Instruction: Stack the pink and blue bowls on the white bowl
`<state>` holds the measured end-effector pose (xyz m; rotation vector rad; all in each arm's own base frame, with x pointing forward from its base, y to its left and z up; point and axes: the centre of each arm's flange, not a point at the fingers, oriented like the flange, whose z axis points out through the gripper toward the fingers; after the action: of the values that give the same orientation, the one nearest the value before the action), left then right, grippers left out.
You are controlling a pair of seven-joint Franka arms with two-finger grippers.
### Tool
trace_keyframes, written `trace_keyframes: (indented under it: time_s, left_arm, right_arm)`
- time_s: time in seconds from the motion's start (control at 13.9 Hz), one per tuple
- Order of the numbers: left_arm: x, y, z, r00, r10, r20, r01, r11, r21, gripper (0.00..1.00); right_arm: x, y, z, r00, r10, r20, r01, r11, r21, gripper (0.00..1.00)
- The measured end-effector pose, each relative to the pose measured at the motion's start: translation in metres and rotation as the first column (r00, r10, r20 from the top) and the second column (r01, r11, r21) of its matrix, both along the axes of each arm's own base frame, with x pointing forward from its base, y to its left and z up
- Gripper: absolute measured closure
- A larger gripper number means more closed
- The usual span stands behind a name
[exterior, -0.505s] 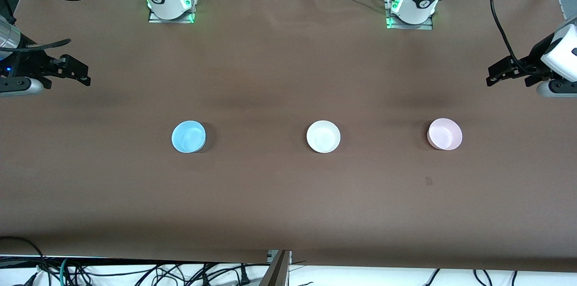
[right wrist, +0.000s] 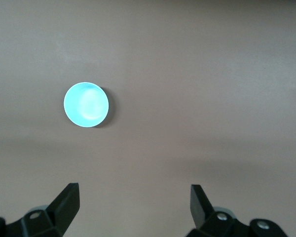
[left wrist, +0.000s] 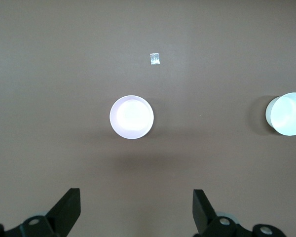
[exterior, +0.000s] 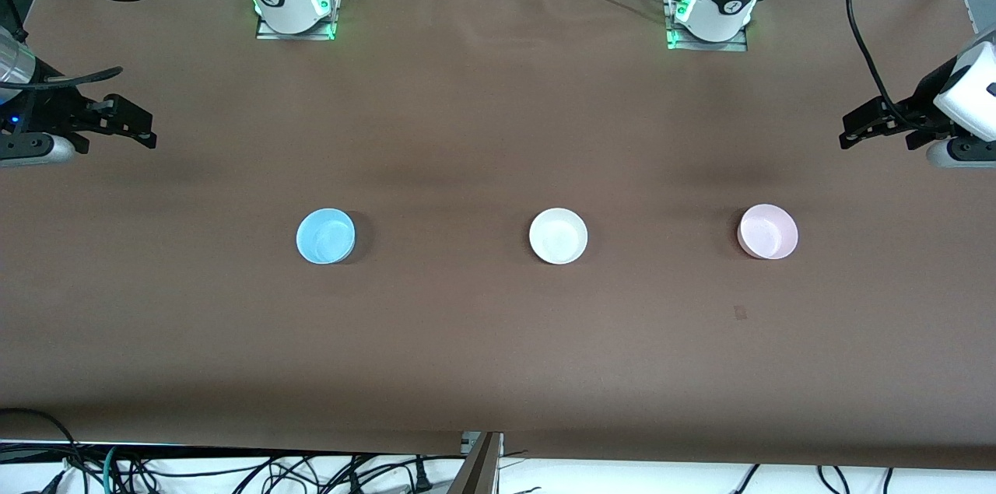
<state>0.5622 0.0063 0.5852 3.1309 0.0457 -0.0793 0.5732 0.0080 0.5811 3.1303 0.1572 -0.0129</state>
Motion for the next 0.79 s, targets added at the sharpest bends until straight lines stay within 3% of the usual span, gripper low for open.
trace_keyframes:
  time_s: [0.5,0.79]
  left_arm:
    - [-0.0001,0.0,-0.0001,1.0,0.0,-0.001,0.0,1.0,0.0,0.0]
    - [-0.0042,0.0035,-0.003,0.999,0.0,-0.037,0.0,1.0,-0.001,0.0]
  right_arm:
    - [0.0,0.0,0.0,1.0,0.0,0.0,0.0,1.0,0.0,0.0]
    - [0.0,0.0,0.0,1.0,0.0,0.0,0.0,1.0,0.0,0.0]
